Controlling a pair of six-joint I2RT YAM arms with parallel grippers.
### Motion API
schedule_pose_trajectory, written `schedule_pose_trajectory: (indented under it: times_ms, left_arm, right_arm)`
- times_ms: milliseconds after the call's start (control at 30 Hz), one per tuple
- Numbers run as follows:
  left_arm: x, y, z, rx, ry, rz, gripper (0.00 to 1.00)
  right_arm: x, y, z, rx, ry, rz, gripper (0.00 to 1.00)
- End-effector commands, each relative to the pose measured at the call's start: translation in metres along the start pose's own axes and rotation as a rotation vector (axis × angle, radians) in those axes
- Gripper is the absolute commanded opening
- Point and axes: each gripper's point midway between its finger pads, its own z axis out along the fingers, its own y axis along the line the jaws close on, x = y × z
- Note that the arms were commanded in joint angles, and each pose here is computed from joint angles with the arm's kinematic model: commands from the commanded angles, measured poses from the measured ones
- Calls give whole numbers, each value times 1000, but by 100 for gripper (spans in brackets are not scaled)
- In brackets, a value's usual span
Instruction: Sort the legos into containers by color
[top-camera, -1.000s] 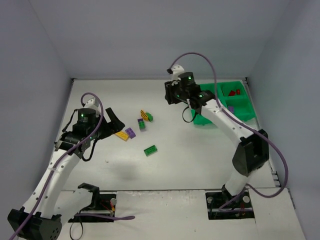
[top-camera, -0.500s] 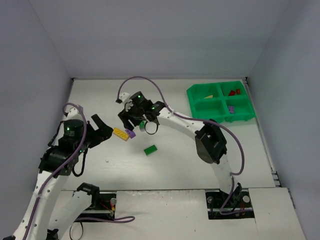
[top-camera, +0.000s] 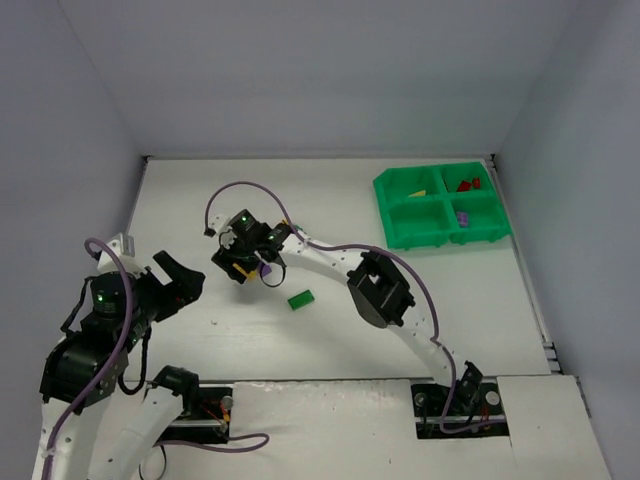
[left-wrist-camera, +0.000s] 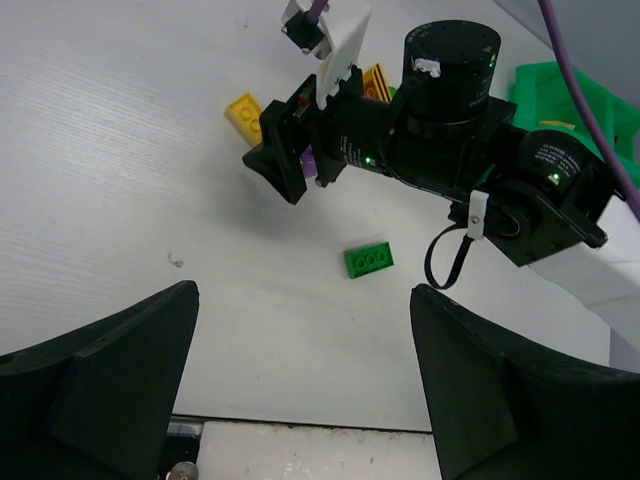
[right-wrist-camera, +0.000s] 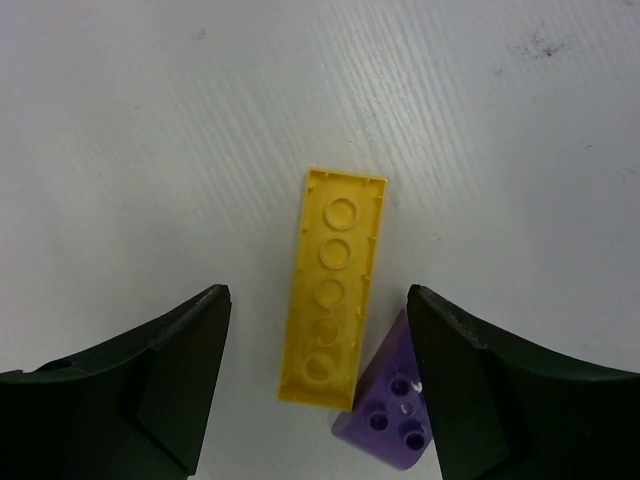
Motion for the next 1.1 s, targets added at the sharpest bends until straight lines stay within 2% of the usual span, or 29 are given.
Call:
schedule_pose_trajectory:
  times_ms: [0, 133, 367, 467, 500, 567, 600, 700, 767, 867, 933, 967, 1067]
  left_arm:
    - [-8, 1, -13, -7, -29, -13, 80]
    - [-7, 3, -17, -6, -35, -16, 80]
    - [-7, 4, -19, -5, -37, -13, 80]
    - [-7, 2, -16, -2, -35, -13, 80]
    - [-7, 2, -15, -1, -34, -14, 80]
    - [-6, 1, -13, -1, -27, -13, 80]
    - [-7, 0, -13, 2, -28, -15, 80]
    - [-7, -1, -10, 3, -27, -17, 80]
    - [-8, -3, -7, 6, -28, -19, 80]
    - [-9, -7, -1, 14, -24, -22, 80]
    - [-8, -8, 4, 16, -14, -23, 80]
    - [-7, -11, 9, 20, -7, -24, 80]
    - [-7, -18, 18, 35, 9, -23, 80]
  right_arm:
    - [-42, -21, -12, 109, -97, -41, 68]
    - [-41, -25, -4, 121, -95, -48, 68]
    - [-15, -8, 9, 63, -40, -35, 55]
    - [-3, -1, 13, 47, -13, -34, 44]
    - [-2, 1, 13, 42, -11, -35, 35]
    - [-5, 6, 11, 34, -16, -40, 28]
    - [-8, 5, 9, 34, -23, -35, 18]
    - [-39, 4, -8, 38, -91, -25, 6]
    - [-72, -3, -29, 61, -166, -15, 2]
    - [-109, -34, -68, 123, -268, 22, 0]
    - [-127, -73, -102, 185, -336, 74, 0]
    - [-124, -105, -117, 230, -350, 119, 0]
    - [-127, -158, -165, 333, -401, 174, 0]
